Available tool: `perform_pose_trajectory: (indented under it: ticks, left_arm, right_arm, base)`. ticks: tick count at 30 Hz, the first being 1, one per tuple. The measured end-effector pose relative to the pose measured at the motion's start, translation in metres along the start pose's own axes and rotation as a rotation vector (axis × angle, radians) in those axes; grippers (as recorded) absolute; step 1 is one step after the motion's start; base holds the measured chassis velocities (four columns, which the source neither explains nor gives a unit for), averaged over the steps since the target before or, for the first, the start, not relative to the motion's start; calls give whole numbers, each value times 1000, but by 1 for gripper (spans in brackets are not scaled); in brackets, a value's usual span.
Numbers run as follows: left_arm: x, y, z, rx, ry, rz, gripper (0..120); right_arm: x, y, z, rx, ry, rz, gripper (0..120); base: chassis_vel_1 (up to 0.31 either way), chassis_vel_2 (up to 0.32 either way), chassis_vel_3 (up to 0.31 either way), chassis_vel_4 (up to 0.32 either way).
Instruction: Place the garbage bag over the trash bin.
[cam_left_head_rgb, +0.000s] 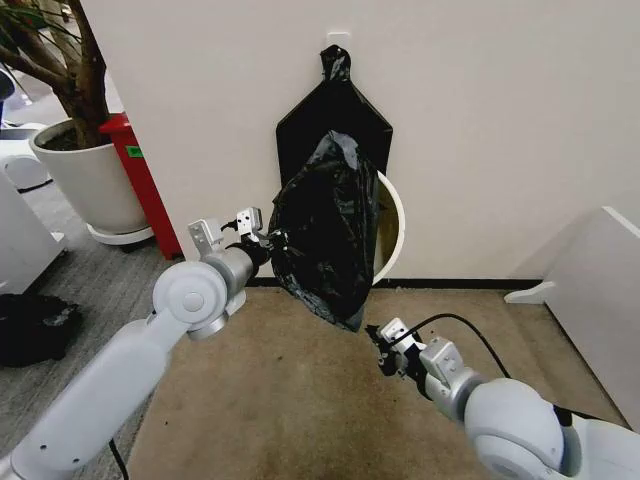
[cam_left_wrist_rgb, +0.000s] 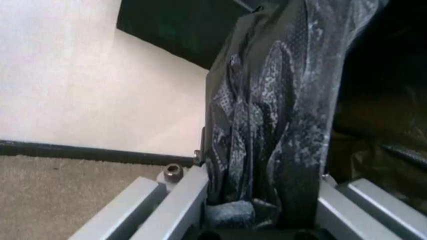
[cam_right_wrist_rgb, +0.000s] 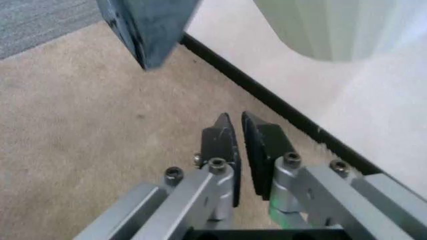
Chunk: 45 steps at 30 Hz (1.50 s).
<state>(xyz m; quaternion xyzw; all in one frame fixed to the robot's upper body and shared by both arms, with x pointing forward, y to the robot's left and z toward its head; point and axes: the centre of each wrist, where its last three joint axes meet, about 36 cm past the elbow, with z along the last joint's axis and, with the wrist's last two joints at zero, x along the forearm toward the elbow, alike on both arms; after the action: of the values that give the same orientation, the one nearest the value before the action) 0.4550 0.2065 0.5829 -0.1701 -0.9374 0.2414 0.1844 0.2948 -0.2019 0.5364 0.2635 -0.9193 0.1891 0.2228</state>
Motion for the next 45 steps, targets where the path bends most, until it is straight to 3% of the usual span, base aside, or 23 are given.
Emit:
perform_pose_trajectory:
  ticks: [7, 11, 13, 15, 20, 23, 27, 34, 45]
  left_arm:
    - [-1, 5, -1, -2, -20, -18, 0]
    - [-2, 10, 1, -19, -27, -33, 0]
    - [-2, 10, 1, -19, -27, -33, 0]
    - [-5, 15, 7, -48, -33, -47, 0]
    - [-9, 17, 19, -107, -51, -56, 0]
    - [-13, 16, 28, -150, -67, -61, 0]
    - [-17, 13, 34, -186, -85, -64, 0]
    - [-20, 6, 39, -233, -114, -55, 0]
    - [-23, 2, 49, -304, -169, -36, 0]
  right_arm:
    - [23, 1, -7, -103, 14, 131, 22]
    - [24, -19, -29, -191, -11, 243, 39]
    - [24, -19, -29, -191, -11, 243, 39]
    - [32, -39, -47, -252, -96, 283, 52]
    - [40, -56, -67, -397, -231, 200, 68]
    - [42, -58, -82, -538, -328, 82, 82]
    - [42, -56, -99, -702, -360, -40, 95]
    - [34, -44, -99, -805, -301, -124, 100]
    - [18, -38, -98, -797, -274, -37, 99]
  base:
    - [0, 0, 0, 0]
    - [0, 0, 0, 0]
    - [0, 0, 0, 0]
    - [0, 0, 0, 0]
    - [0, 0, 0, 0]
    - [0, 0, 0, 0]
    - [0, 0, 0, 0]
    - [0, 0, 0, 0]
    - [0, 0, 0, 0]
